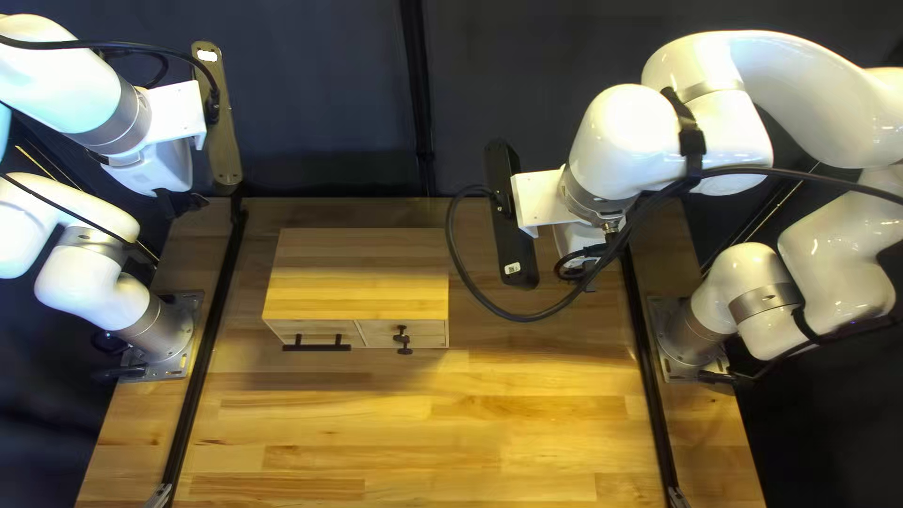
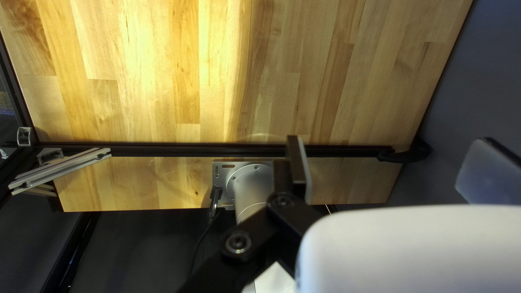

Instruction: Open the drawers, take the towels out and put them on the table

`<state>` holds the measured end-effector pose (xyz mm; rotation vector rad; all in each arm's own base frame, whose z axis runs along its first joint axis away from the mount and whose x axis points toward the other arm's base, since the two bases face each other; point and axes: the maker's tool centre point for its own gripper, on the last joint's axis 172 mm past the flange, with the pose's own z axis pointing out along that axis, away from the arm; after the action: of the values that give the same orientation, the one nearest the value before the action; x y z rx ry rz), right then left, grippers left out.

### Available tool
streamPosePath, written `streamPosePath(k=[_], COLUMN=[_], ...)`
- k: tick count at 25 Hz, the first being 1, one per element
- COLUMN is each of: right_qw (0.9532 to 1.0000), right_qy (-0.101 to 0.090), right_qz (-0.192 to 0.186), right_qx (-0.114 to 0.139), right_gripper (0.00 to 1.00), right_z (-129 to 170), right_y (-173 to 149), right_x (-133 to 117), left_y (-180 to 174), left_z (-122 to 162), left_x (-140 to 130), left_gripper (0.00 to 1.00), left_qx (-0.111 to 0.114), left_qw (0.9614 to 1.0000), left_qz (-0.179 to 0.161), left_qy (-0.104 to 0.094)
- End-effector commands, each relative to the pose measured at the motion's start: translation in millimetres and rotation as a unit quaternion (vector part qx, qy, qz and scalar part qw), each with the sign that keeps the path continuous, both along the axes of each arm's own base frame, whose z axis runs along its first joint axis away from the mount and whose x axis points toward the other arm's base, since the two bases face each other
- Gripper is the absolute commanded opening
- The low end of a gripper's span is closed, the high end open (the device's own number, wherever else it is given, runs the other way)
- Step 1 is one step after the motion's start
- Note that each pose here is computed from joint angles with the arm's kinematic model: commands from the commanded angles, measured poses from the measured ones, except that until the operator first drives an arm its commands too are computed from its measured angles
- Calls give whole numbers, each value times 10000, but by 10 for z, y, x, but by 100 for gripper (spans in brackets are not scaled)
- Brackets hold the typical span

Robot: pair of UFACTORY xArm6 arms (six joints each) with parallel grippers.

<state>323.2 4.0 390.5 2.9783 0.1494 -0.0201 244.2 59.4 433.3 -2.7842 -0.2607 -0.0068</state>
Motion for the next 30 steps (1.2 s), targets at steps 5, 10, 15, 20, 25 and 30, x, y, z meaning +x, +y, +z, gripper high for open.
streamPosePath(k=[5,10,15,20,25,30], right_qw=[10000,10000,10000,10000,10000,9999], right_qy=[0,0,0,0,0,-6], right_qz=[0,0,0,0,0,92], right_qx=[0,0,0,0,0,-96], right_gripper=[100,100,100,100,100,100], right_z=[0,0,0,0,0,-13], right_y=[0,0,0,0,0,-7], right_x=[0,0,0,0,0,11], left_y=[0,0,0,0,0,0], left_z=[0,0,0,0,0,0], left_x=[0,0,0,0,0,0], left_gripper=[100,100,100,100,100,100], left_qx=[0,0,0,0,0,0], left_qw=[10000,10000,10000,10000,10000,10000], left_qz=[0,0,0,0,0,0], left_qy=[0,0,0,0,0,0])
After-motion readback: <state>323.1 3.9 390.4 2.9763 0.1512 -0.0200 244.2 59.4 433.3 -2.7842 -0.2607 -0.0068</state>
